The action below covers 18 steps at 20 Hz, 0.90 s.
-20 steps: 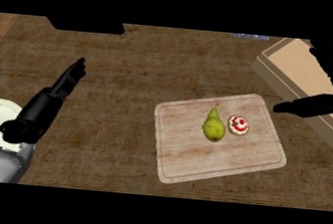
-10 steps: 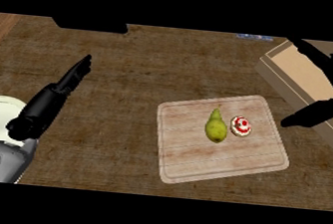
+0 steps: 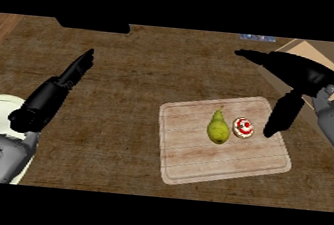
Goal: Pick the pear from the cutting board and place it in the cardboard box
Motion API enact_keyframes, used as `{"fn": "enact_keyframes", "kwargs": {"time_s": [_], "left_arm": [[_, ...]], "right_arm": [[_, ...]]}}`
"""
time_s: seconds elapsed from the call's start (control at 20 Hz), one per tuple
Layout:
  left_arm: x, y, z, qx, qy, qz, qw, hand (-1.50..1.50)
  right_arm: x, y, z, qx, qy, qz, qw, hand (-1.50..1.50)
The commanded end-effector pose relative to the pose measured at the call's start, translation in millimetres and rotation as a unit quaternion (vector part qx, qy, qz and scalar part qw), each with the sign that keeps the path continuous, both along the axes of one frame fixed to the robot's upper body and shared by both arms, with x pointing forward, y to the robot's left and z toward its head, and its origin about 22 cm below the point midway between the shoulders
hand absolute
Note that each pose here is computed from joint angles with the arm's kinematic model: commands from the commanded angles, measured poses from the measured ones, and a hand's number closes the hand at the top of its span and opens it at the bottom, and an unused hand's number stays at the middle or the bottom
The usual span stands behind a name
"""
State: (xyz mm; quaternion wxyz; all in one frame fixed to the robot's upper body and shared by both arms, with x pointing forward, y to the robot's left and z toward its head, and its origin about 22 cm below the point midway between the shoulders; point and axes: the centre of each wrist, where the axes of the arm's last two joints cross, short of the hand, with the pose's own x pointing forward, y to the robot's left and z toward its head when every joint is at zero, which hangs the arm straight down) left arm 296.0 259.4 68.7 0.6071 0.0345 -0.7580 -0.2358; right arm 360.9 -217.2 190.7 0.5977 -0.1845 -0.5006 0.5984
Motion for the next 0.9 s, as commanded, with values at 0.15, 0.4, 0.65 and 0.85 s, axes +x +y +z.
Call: {"fn": "enact_keyframes", "kwargs": {"time_s": [0.15,0.4,0.65,0.85], "left_arm": [[2.3,0,-7,-0.012,0.008,0.003,0.9999,0.00],[-6.2,16,-13,0.004,0.005,0.010,0.9999,0.00],[2.6,5,-3,0.000,0.009,0.009,0.9999,0.00],[4.5,5,-5,0.002,0.004,0.016,0.9999,0.00]], "right_arm": [[13,60,10,-0.103,0.054,0.019,0.993,-1.50],[3,104,-1,-0.132,0.086,0.010,0.987,-1.50],[14,112,-17,-0.136,0.114,-0.006,0.984,-1.50],[7,115,-34,-0.152,0.105,-0.012,0.983,-1.50]]}}
